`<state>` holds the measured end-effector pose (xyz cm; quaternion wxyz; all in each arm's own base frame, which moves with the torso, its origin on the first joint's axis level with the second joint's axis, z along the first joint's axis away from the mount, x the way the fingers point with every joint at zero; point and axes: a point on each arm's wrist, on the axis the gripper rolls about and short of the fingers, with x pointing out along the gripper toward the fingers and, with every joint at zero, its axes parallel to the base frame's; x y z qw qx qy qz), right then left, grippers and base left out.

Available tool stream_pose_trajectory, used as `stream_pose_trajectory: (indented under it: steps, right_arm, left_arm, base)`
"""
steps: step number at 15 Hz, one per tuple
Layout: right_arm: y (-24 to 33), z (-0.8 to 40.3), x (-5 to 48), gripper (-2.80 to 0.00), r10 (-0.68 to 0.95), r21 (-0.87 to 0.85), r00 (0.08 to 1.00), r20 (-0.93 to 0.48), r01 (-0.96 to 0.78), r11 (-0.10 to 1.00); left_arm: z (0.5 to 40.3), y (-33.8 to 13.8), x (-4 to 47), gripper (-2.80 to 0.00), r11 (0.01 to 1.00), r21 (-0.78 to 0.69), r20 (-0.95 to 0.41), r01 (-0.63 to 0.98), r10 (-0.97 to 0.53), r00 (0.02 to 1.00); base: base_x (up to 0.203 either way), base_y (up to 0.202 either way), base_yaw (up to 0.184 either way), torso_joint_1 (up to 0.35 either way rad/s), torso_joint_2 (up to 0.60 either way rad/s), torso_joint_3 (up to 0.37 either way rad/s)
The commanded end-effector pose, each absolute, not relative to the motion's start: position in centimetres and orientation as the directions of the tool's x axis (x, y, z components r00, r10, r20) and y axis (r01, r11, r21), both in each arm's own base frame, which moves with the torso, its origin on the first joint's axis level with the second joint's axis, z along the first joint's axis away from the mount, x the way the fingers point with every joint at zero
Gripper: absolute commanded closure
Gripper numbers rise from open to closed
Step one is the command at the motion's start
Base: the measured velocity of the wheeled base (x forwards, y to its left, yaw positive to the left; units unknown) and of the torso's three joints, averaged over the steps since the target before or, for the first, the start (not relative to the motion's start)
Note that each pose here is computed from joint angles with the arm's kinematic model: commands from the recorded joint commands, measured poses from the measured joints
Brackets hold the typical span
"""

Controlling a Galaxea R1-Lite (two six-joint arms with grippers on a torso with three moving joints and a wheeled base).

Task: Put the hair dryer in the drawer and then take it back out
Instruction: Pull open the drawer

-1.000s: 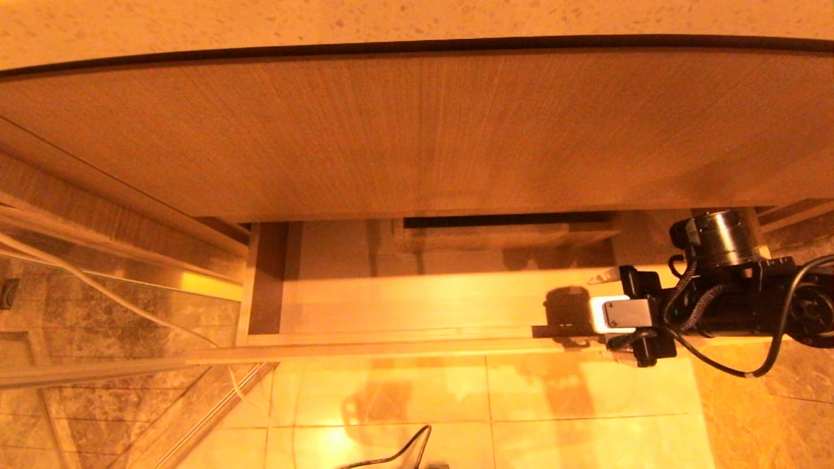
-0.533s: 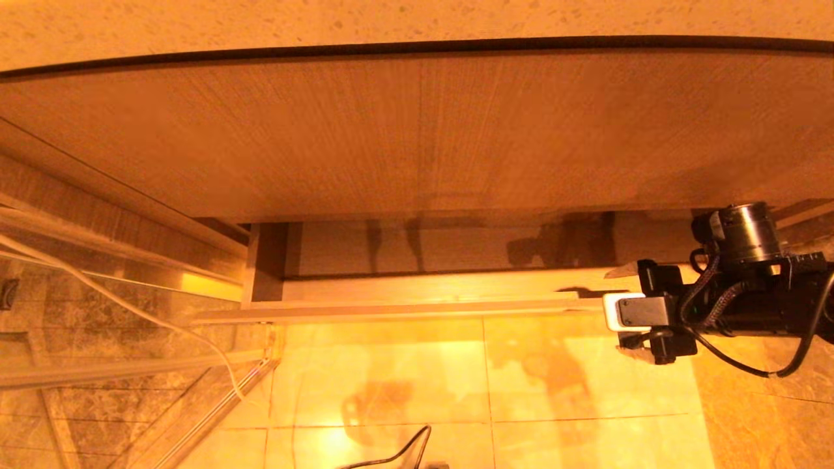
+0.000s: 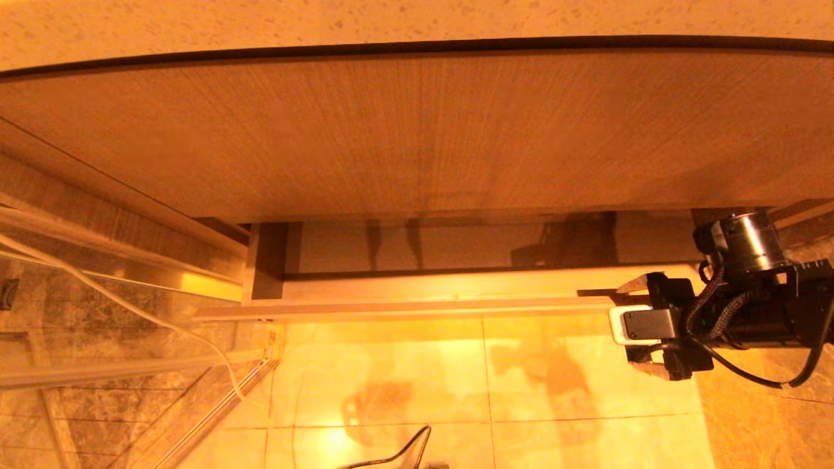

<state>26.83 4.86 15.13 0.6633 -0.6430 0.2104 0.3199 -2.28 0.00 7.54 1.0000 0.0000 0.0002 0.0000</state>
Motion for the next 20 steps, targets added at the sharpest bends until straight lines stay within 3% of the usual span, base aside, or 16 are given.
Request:
stream_pose_trajectory:
  steps: [1, 7, 11, 20]
  right_arm:
    - [5.0, 15.0, 26.8, -2.8, 0.155, -0.715, 0.702, -0.695, -0.698, -0.042]
    - [5.0, 14.5, 26.3, -2.8, 0.134, -0.692, 0.682, -0.719, -0.72, -0.048]
    - [4.8, 16.6, 25.5, -2.8, 0.141, -0.743, 0.732, -0.666, -0.667, -0.047]
    - [2.7, 21.0, 15.7, -2.8, 0.135, -0.774, 0.764, -0.631, -0.632, -0.042]
  left_arm:
    - [7.5, 0.0, -2.3, -2.8, 1.0, 0.0, 0.0, 0.0, 0.0, 1.0]
    - [7.5, 0.0, -2.3, -2.8, 1.0, 0.0, 0.0, 0.0, 0.0, 1.0]
    - [7.5, 0.0, -2.3, -2.8, 1.0, 0.0, 0.0, 0.0, 0.0, 1.0]
    - [7.5, 0.0, -2.3, -2.8, 1.0, 0.0, 0.0, 0.0, 0.0, 1.0]
  base:
    - [0.0, 0.0, 0.0, 0.0, 0.0, 0.0]
    - [0.0, 0.0, 0.0, 0.0, 0.0, 0.0]
    - [0.0, 0.0, 0.0, 0.0, 0.0, 0.0]
    - [0.0, 0.0, 0.0, 0.0, 0.0, 0.0]
